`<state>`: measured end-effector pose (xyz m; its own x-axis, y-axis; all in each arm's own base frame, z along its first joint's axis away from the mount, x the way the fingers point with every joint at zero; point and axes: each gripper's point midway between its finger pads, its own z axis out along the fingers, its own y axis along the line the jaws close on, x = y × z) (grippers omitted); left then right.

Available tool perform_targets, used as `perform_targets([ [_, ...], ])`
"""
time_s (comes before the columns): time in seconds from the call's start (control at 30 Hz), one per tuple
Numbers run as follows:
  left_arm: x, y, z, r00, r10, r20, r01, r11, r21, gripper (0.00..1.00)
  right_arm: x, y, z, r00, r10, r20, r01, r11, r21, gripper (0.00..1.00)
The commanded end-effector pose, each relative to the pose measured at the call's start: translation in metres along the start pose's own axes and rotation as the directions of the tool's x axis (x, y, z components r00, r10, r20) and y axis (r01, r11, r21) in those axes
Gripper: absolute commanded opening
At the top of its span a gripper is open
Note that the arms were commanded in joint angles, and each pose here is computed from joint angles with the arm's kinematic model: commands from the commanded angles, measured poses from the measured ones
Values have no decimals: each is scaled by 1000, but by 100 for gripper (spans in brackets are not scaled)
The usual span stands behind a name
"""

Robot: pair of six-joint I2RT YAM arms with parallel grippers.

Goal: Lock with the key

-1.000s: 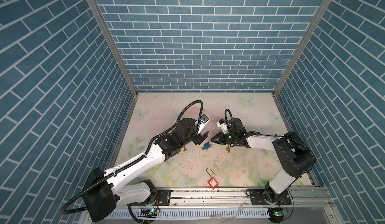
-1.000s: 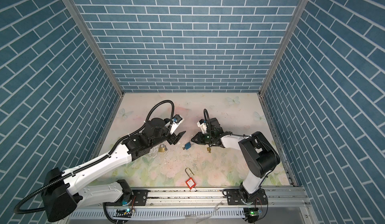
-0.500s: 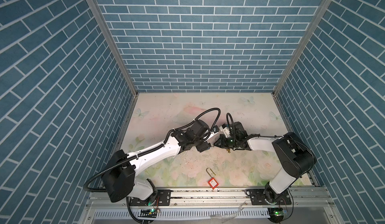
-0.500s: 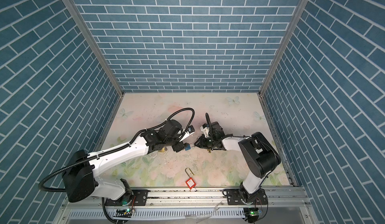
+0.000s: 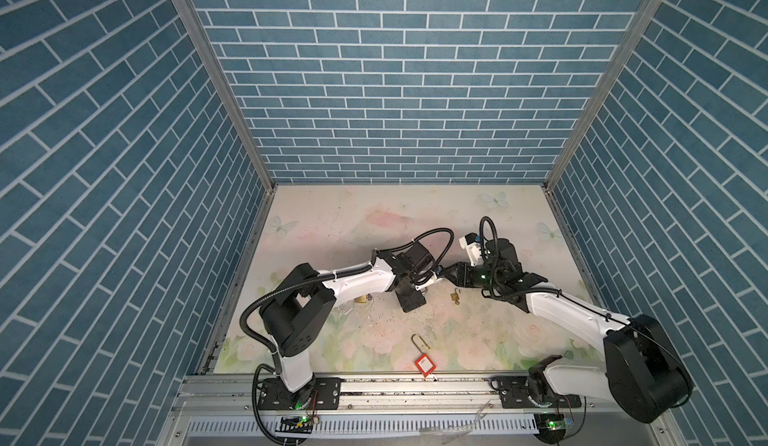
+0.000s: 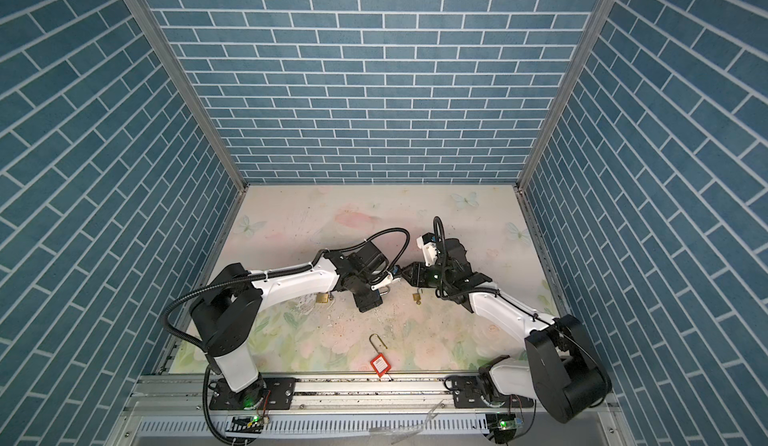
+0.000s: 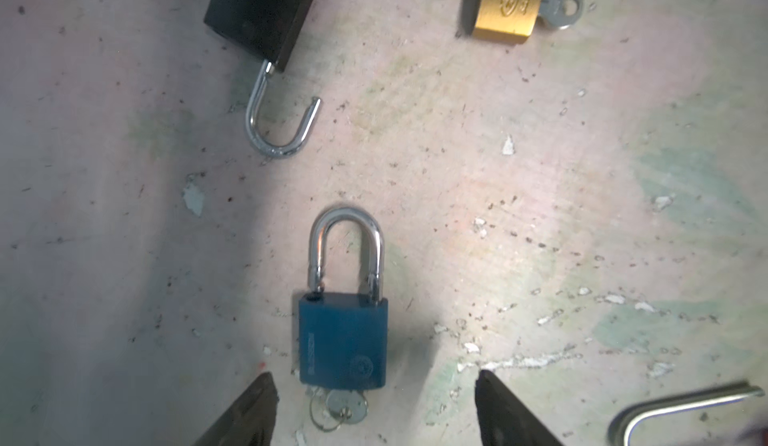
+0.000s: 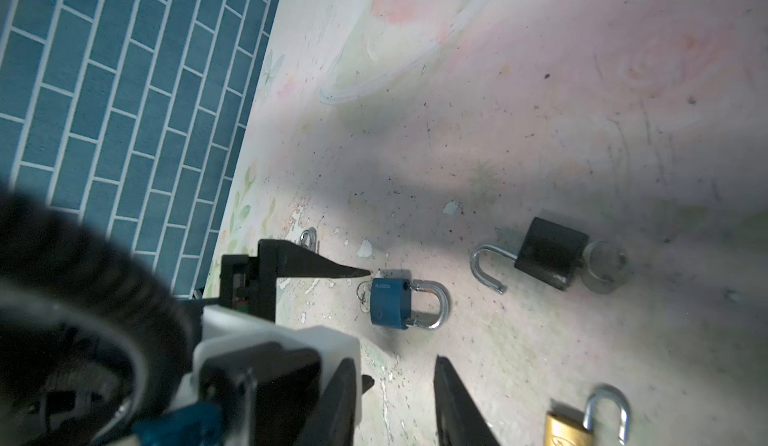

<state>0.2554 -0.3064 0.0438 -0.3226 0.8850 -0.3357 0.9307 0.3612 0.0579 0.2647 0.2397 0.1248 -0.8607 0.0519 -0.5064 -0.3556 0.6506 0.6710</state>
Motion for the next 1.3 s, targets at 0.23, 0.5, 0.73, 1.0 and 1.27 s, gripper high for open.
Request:
perform_targets([
  [0.23, 4, 3, 18, 999, -14, -49, 20, 991, 135, 77, 9, -17, -15, 1000, 5, 0, -5, 999, 54, 34],
  [0.5, 16, 10, 34, 995, -14, -95, 23, 995, 95, 72, 7, -22, -17, 1000, 10, 9, -11, 998, 63, 34],
  [0.73, 25, 7, 38, 992, -13, -124, 25, 995, 98, 49, 3, -21, -18, 1000, 13, 17, -14, 998, 64, 34],
  [1.0, 20, 5, 29, 996, 1, -88, 5, 997, 79, 19, -9, -18, -23, 999, 12, 41, -15, 997, 69, 34],
  [1.27, -33, 5, -22, 978, 58, 201, -58, 998, -5, 3, -33, -8, -51, 991, 43, 127, -52, 997, 65, 34],
])
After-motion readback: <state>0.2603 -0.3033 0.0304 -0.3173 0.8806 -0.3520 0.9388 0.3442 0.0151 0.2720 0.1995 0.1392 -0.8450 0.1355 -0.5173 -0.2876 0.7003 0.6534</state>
